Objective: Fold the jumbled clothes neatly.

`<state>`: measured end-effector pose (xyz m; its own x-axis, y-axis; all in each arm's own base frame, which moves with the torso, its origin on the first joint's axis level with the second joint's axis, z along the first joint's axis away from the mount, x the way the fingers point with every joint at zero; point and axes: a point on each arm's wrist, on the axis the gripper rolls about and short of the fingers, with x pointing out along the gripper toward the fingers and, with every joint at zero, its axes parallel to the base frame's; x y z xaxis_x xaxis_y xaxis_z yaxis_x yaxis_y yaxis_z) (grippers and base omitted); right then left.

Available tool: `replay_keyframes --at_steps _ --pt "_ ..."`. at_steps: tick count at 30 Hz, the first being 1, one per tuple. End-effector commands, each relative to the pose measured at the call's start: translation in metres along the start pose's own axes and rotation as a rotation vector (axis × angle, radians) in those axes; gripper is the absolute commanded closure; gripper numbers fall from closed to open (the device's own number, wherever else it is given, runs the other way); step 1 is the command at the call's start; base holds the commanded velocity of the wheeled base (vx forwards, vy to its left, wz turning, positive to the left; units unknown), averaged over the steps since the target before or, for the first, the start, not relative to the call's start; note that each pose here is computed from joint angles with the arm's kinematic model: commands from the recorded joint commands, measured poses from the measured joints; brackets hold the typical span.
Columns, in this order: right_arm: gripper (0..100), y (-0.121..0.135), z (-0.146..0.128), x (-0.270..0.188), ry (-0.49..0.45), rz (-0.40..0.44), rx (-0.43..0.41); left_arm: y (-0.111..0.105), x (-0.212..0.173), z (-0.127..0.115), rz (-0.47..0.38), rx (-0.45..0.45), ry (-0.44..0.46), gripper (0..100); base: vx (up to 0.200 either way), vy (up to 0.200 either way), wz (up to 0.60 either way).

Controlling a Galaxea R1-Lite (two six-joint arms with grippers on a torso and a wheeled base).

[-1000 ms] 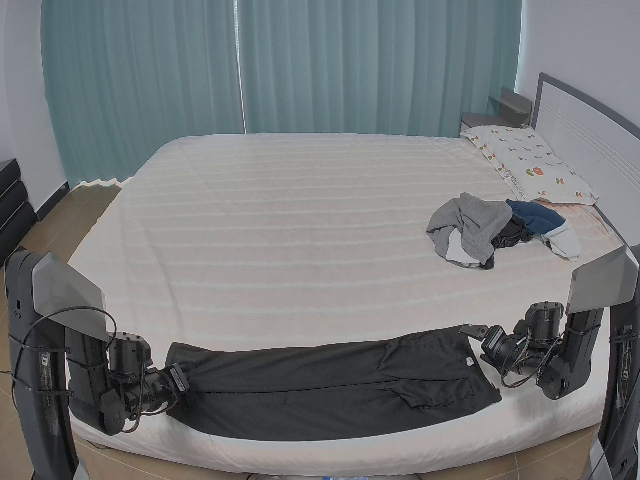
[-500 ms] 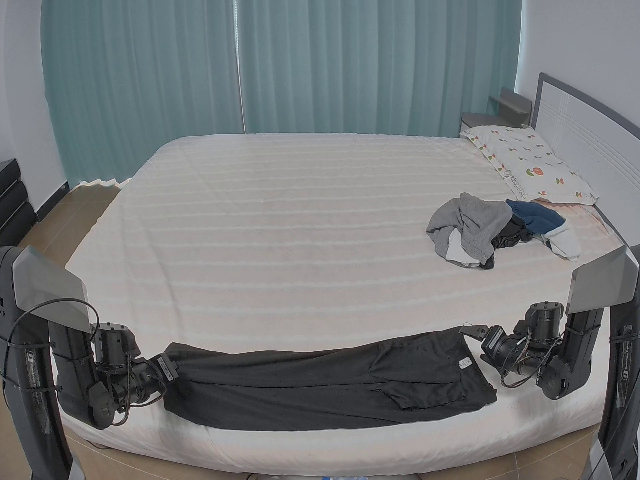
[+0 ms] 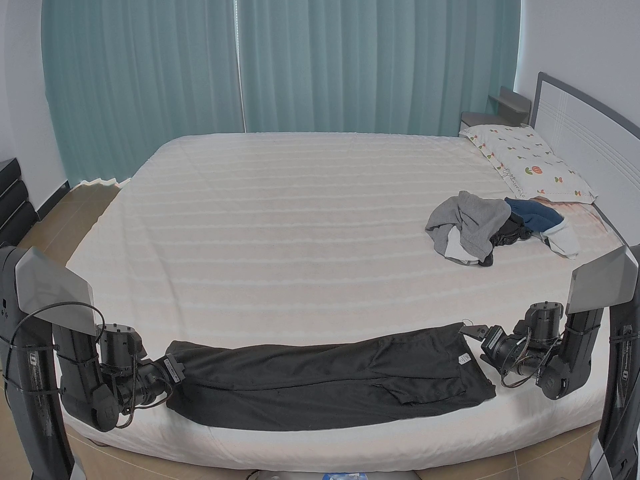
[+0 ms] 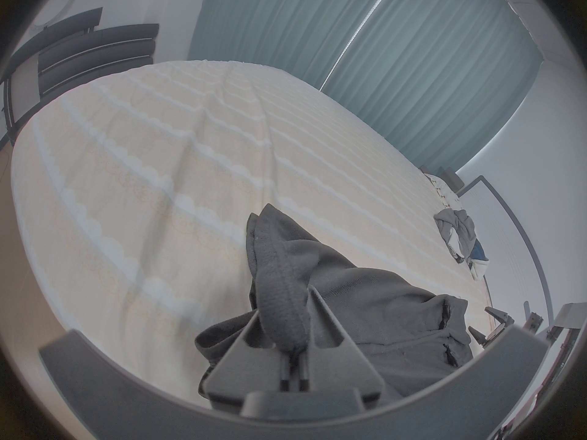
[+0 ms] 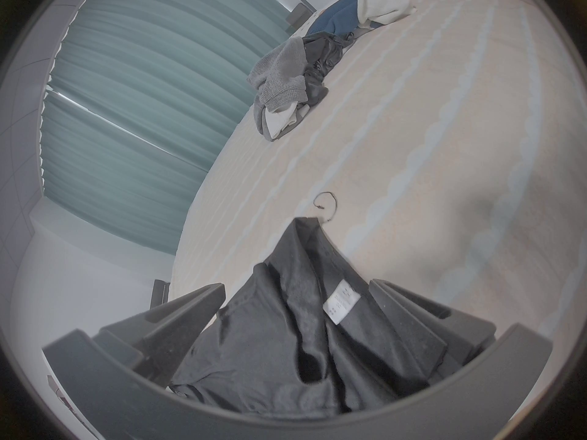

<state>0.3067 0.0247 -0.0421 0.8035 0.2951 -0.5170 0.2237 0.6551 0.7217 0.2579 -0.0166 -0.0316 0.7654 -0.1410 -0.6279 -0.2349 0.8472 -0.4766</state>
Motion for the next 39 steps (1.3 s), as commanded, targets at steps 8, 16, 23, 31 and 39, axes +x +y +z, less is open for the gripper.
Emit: replay_keyframes --at_steps 8,16,23,31,39 --pt "0 -0.002 -0.002 0.002 0.001 0.002 -0.003 -0.008 0.003 0.002 -0.050 -0.065 0.001 100 0.000 0.000 0.00" --pt "0 -0.002 -0.002 0.001 0.001 0.003 -0.004 -0.025 0.000 0.006 -0.109 -0.096 -0.025 100 0.000 -0.075 0.00" --pt "0 -0.003 -0.003 0.001 -0.002 0.005 -0.006 -0.054 -0.017 0.011 -0.205 -0.053 -0.063 100 0.000 -0.200 0.00" --pt "0 -0.002 -0.003 0.001 -0.001 0.006 -0.013 -0.091 -0.030 0.019 -0.243 -0.007 -0.040 100 0.000 -0.200 0.00" --pt "0 -0.003 -0.003 0.002 -0.001 0.004 -0.014 -0.152 -0.036 0.026 -0.234 -0.039 0.074 100 0.000 -0.200 0.00"
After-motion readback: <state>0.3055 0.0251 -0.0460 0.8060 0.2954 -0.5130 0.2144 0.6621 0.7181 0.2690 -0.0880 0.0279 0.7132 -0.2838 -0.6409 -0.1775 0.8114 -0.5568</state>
